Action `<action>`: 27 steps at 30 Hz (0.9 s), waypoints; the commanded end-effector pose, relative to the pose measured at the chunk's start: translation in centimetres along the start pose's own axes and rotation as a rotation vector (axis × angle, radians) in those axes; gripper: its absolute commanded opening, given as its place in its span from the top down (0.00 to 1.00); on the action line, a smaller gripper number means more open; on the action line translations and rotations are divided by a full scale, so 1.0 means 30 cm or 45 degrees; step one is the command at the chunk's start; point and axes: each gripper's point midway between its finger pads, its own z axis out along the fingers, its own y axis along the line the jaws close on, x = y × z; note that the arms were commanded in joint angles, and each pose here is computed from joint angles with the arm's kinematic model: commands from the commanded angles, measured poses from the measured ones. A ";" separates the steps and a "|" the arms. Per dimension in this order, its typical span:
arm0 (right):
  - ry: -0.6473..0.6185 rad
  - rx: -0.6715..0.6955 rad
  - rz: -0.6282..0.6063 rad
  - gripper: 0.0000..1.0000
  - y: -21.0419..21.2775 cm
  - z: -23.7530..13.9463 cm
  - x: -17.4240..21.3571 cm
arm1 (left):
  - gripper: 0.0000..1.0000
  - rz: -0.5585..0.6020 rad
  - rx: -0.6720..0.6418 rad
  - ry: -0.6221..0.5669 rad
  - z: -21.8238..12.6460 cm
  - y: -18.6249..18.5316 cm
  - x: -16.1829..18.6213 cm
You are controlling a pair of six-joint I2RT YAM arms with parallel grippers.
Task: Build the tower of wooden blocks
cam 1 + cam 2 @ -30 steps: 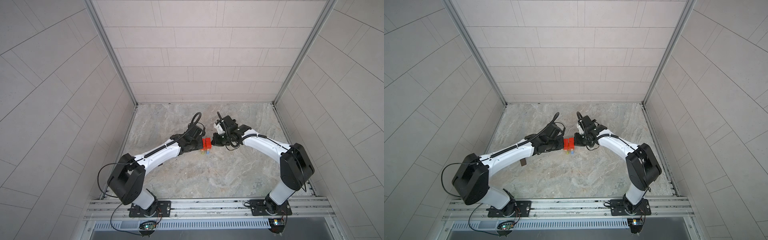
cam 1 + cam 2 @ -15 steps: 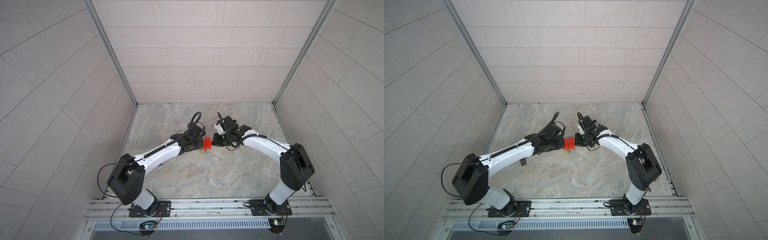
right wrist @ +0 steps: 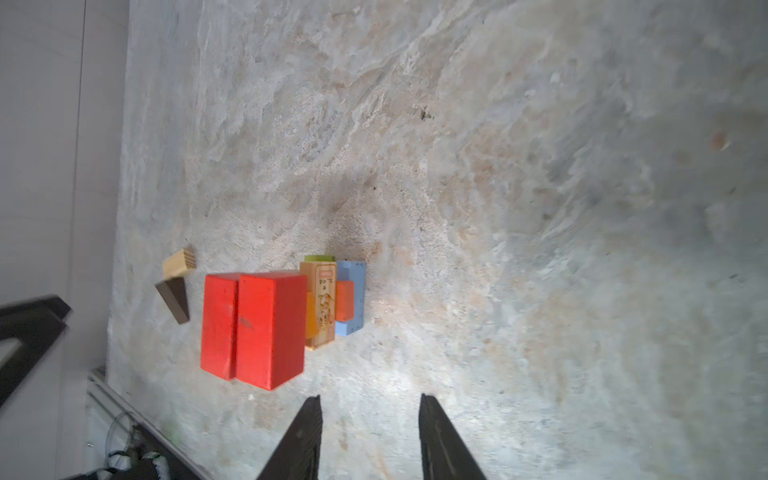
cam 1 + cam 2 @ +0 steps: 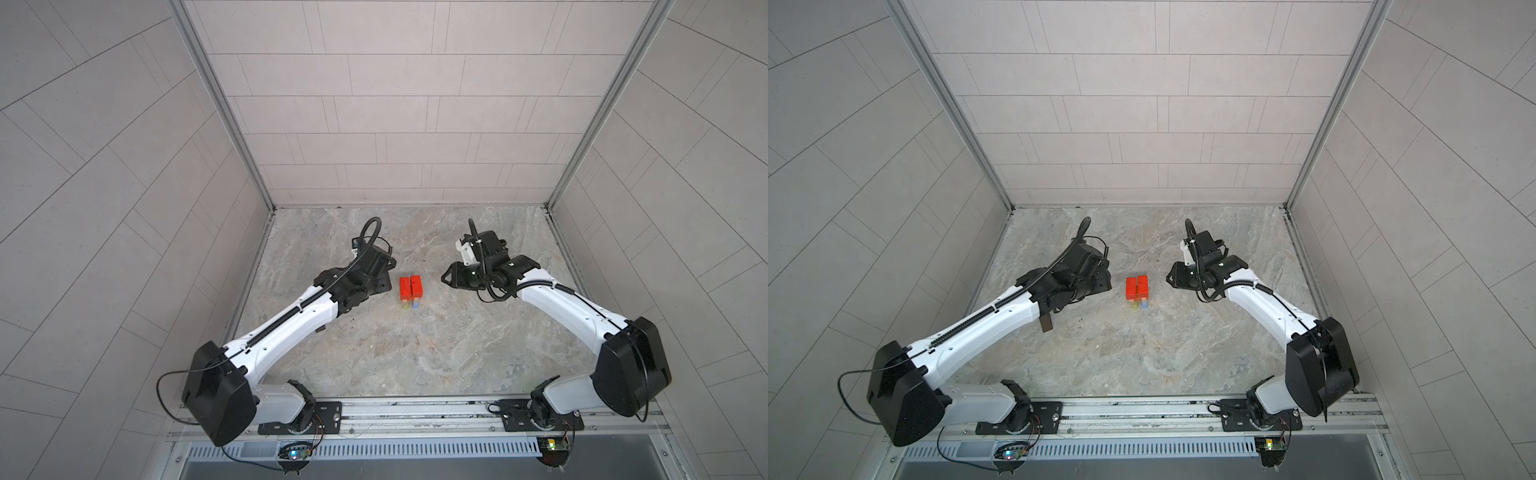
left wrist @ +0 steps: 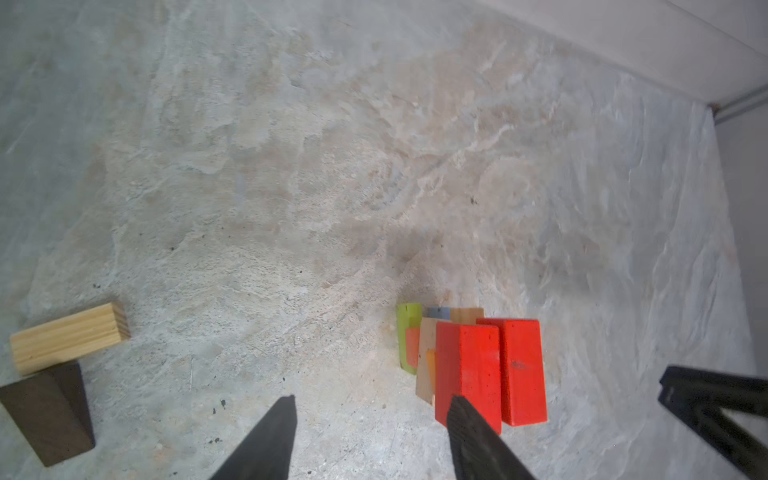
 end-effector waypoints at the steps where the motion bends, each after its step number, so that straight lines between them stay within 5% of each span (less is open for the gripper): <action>1: -0.030 0.004 -0.048 0.45 -0.024 -0.041 0.021 | 0.25 -0.001 -0.169 0.038 -0.015 0.137 0.009; 6: -0.130 -0.078 -0.090 0.26 -0.021 -0.067 0.051 | 0.08 -0.037 -0.239 0.092 -0.004 0.268 -0.017; 12: -0.258 -0.128 -0.093 0.01 -0.049 -0.069 0.077 | 0.06 -0.076 -0.377 0.204 0.046 0.428 -0.024; 17: -0.264 -0.144 -0.100 0.01 -0.068 -0.058 0.102 | 0.06 -0.049 -0.530 0.282 0.096 0.523 -0.021; 27: -0.249 -0.259 -0.069 0.01 -0.041 -0.051 0.142 | 0.14 -0.179 -0.530 0.412 0.266 0.624 0.023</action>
